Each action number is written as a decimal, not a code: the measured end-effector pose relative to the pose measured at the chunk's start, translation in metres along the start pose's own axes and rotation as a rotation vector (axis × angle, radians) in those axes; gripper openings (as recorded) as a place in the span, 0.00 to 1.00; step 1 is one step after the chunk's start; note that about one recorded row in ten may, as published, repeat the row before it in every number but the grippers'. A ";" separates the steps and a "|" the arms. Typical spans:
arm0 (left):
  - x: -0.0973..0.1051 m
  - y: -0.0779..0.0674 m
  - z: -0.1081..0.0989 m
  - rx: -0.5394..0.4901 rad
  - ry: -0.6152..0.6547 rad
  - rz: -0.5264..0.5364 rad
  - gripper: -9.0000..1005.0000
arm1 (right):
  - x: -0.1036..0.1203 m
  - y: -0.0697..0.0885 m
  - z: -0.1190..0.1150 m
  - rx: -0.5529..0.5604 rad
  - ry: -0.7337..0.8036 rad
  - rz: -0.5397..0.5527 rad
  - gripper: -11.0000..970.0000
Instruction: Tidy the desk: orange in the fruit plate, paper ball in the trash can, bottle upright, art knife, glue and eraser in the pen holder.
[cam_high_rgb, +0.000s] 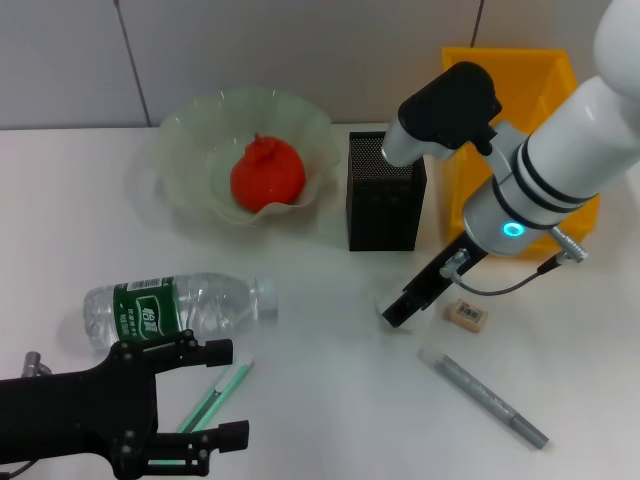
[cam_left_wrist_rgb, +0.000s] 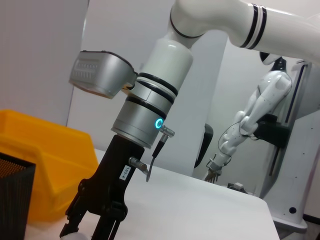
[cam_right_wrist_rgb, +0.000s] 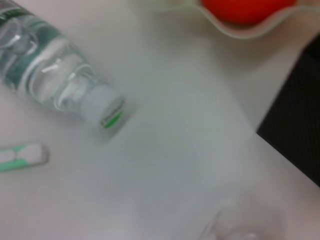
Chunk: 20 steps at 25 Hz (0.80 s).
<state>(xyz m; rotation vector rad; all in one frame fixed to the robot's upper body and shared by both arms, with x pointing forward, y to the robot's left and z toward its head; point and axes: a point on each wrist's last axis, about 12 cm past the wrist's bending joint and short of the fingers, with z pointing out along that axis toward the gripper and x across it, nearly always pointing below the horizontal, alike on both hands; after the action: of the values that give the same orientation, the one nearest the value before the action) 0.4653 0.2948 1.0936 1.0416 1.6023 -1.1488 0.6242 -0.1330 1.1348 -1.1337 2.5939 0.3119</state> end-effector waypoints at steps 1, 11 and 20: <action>0.000 0.000 0.000 0.000 0.000 0.000 0.86 | 0.000 0.001 0.001 -0.004 -0.006 -0.001 0.80; 0.002 0.001 -0.001 -0.010 0.002 -0.008 0.86 | 0.002 0.005 0.009 -0.005 0.005 -0.017 0.72; 0.004 0.002 -0.002 -0.017 0.001 -0.016 0.86 | 0.002 0.004 -0.005 -0.011 -0.005 -0.023 0.61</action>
<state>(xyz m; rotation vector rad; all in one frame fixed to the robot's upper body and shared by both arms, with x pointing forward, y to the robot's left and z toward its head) 0.4657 0.2973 1.0902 1.0206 1.6212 -1.1431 0.6191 -0.1330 1.1391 -1.1635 2.5764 0.3236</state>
